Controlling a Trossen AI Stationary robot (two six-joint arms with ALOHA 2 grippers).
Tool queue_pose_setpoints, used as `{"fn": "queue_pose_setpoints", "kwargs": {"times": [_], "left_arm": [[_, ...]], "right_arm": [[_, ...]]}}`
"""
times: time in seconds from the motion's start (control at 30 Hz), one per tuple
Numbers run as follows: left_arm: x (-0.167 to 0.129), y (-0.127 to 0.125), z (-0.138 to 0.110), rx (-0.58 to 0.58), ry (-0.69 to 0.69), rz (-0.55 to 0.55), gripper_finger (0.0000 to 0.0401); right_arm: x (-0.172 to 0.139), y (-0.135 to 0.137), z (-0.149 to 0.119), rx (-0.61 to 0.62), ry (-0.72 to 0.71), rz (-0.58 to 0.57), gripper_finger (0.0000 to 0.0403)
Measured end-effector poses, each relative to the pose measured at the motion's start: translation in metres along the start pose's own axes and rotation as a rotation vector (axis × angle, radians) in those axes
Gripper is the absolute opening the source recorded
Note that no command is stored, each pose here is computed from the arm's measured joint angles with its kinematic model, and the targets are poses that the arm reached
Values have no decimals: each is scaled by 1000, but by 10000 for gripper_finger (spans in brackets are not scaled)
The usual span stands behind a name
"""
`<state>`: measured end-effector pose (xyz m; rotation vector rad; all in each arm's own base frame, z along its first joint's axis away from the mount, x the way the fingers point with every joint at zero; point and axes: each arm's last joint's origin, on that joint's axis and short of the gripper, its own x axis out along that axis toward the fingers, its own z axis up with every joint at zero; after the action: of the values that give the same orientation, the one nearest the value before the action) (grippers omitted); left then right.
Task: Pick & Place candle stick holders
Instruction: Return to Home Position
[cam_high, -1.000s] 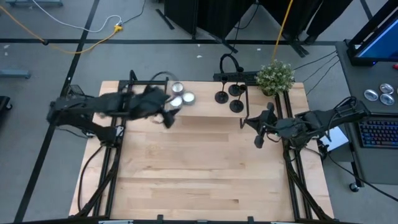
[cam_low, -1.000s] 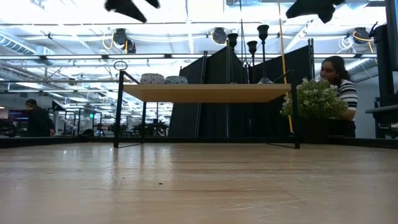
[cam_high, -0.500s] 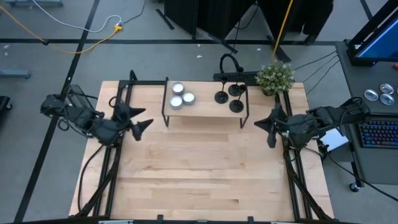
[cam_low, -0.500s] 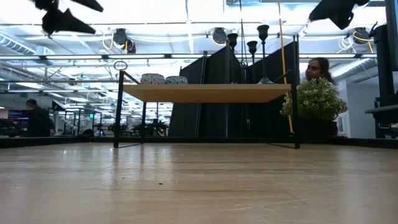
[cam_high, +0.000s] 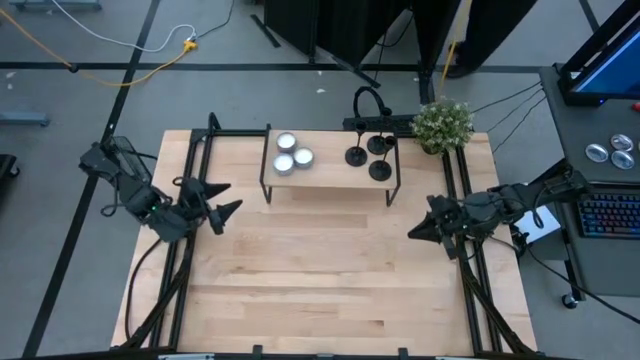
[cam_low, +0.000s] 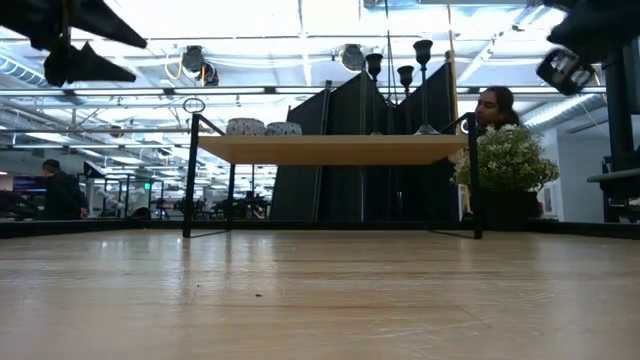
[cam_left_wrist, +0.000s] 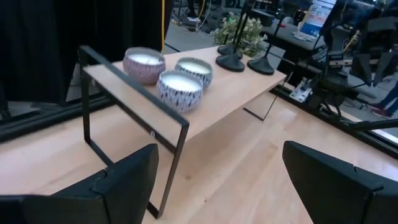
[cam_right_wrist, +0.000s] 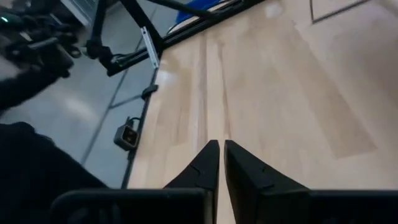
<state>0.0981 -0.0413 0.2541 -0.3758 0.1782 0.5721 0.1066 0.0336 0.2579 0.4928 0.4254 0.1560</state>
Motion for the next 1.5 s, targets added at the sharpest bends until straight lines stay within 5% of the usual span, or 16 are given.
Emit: {"fn": "queue_pose_setpoints", "kwargs": {"times": [0.53, 0.6, 0.73, 0.9, 1.13, 1.33, 1.5], "left_arm": [[2, 0, -21, -142, 127, -77, 351], [2, -1, -22, -87, 153, -97, 351], [0, 1, -22, 9, 130, -104, 351], [-8, 7, -19, 51, 87, -125, 351], [-15, 3, -27, 68, 32, -271, 351], [-6, -8, -56, 59, -23, -531, 351], [6, 1, -72, 67, -79, -549, 351]], "right_arm": [[-21, -31, -46, 122, -64, 41, 18], [-17, -34, -51, 145, -68, 44, 18], [-7, -35, -61, 124, -23, 156, 18], [-6, -29, -56, 3, -141, 331, 18], [-12, -22, -49, -108, -198, 474, 18], [-13, -21, -47, -106, -221, 486, 18], [-14, -20, -46, -105, -231, 492, 18]]}}
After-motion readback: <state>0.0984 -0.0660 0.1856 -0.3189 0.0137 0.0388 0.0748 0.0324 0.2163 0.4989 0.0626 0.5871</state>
